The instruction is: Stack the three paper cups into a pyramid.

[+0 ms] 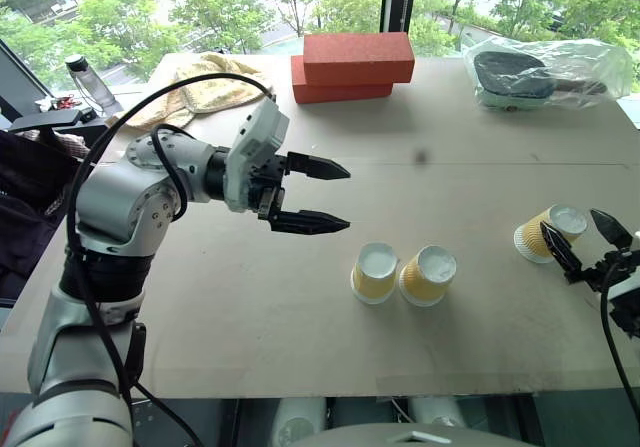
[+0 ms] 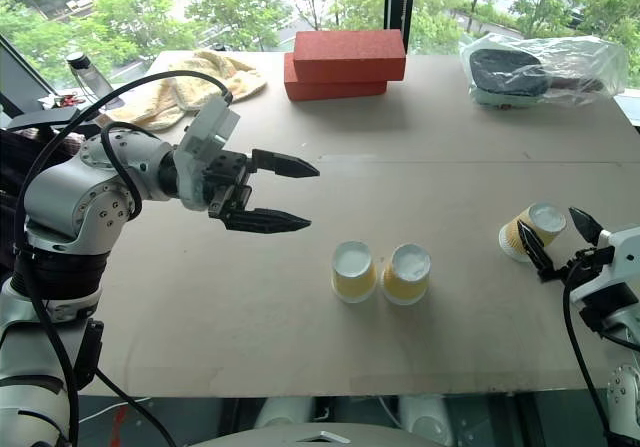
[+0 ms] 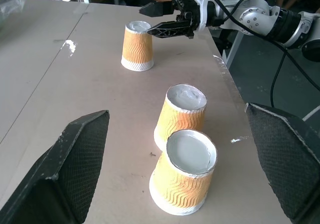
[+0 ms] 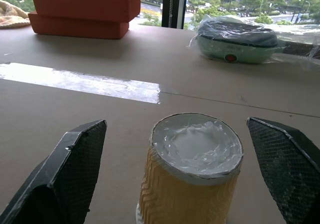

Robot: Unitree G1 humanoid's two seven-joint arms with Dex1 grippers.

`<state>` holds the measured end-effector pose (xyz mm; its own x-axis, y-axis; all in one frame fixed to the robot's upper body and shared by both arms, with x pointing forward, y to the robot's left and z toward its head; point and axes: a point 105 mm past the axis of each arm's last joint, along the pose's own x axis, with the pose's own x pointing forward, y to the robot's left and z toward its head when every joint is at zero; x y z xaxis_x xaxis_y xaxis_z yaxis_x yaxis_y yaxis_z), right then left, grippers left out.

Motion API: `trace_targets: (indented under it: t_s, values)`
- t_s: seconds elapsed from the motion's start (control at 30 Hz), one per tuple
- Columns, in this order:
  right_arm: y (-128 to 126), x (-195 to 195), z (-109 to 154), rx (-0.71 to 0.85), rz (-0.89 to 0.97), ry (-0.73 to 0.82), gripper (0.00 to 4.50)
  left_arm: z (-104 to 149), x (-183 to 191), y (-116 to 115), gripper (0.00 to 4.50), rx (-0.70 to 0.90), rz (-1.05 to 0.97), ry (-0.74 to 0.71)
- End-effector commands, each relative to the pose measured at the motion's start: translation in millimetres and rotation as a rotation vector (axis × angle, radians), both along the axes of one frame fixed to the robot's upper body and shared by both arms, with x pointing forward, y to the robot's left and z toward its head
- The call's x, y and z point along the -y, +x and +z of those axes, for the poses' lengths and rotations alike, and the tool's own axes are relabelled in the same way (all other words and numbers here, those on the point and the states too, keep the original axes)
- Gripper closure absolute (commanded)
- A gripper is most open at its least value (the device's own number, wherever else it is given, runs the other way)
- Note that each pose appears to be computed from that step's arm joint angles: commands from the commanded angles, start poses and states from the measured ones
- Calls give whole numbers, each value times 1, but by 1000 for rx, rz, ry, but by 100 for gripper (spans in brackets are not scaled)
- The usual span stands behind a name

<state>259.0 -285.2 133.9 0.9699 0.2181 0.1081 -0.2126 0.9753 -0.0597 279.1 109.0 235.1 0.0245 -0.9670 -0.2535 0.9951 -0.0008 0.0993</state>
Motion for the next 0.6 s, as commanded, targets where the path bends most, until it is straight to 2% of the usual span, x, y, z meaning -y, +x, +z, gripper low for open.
trace_targets:
  t_s: [0.03, 0.3, 0.4, 0.5, 0.53, 0.6]
  values:
    - [7, 4, -1, 2, -34, 7, 6, 7, -4, 1, 0, 41, 33, 4]
    - [18, 10, -9, -11, -60, -4, 6, 5, -5, -4, 0, 40, 32, 21]
    - [20, 6, -8, -4, -32, 6, 77, 7, -5, -5, 0, 39, 38, 14]
    - [22, 5, -8, -4, -27, 2, 221, 9, -7, -7, 0, 36, 45, 10]
    - [23, 4, -7, 2, -28, 2, 243, 9, -8, -8, 0, 37, 47, 12]
    - [25, 0, 1, 32, -7, 3, 243, 11, -12, -11, 0, 39, 49, 10]
